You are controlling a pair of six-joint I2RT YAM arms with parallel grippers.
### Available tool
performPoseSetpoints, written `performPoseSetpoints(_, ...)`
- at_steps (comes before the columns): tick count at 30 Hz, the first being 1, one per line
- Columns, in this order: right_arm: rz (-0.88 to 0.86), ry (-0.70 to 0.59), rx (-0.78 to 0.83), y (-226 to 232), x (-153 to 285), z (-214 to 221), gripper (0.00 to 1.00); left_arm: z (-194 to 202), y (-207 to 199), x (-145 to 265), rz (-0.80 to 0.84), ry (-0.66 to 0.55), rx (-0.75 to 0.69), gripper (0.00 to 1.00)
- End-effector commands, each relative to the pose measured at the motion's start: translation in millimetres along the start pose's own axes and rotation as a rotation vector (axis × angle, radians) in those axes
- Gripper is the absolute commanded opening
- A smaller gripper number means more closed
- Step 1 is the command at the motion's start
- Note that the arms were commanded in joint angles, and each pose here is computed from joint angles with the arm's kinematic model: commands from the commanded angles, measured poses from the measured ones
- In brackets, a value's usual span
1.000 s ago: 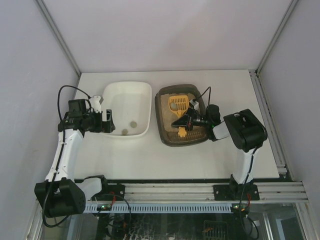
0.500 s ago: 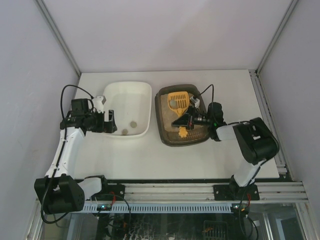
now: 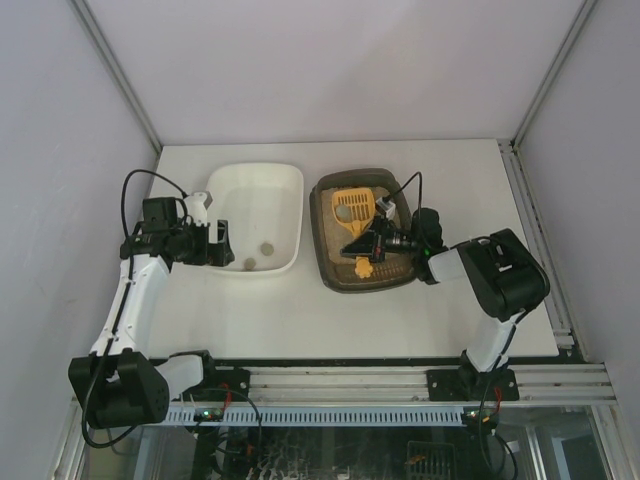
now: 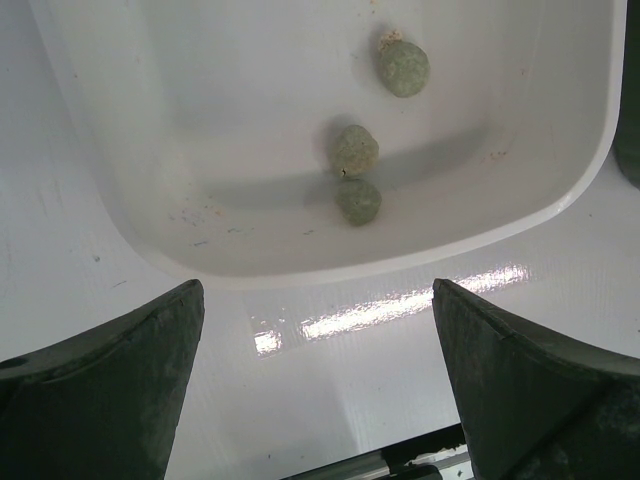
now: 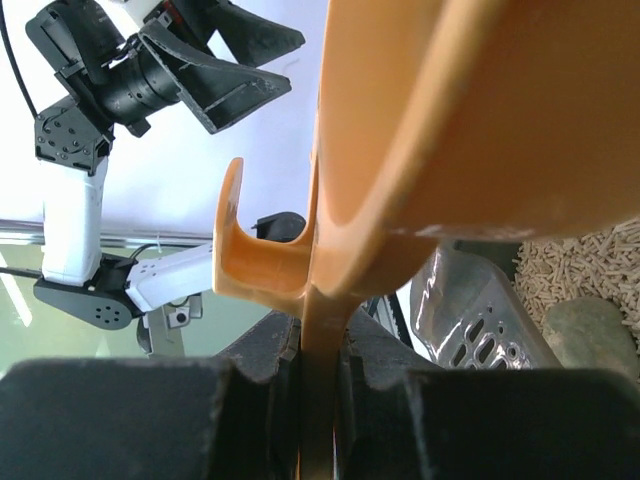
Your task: Clean the litter box
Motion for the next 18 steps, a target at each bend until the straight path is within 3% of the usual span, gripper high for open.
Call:
performPoseSetpoints(1, -0.07, 0.019, 0.1, 21, -9, -6, 0.0, 0, -6, 3, 0.028, -0.024, -0.045, 1.0)
performPoseSetpoints(4, -0.09, -0.066, 0.172, 46, 4, -24, 0.0, 0, -6, 2, 0.03, -0.019, -0.043, 1.0)
performPoseSetpoints(9, -0.049, 0.008, 0.082, 10, -6, -8, 0.0, -1, -6, 2, 0.032, -0.016, -0.044, 1.0)
performPoseSetpoints(13, -0.113, 0.0, 0.105, 31, -11, -12, 0.0, 0, -4, 1, 0.015, -0.016, -0.04, 1.0)
performPoseSetpoints(15, -0.073, 0.01, 0.144, 37, -17, -18, 0.0, -2, -2, 2, -0.002, -0.025, -0.039, 1.0)
performPoseSetpoints(17, 0.08, 0.066, 0.117, 26, -26, -12, 0.0, -5, -1, 5, -0.015, -0.038, -0.045, 1.0)
performPoseSetpoints(18, 0.139, 0.084, 0.184, 32, -32, -14, 0.0, -6, -1, 7, -0.018, -0.046, -0.052, 1.0)
Point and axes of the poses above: each gripper's point midway between its finger pads, its own x axis back along the fingers, its own y axis along the line the jaws close on, z = x × y, the point moved 3 cm from there along x, back along the fingers, and after that the axes turned 5 degrees about x, right-handed, at the moved point
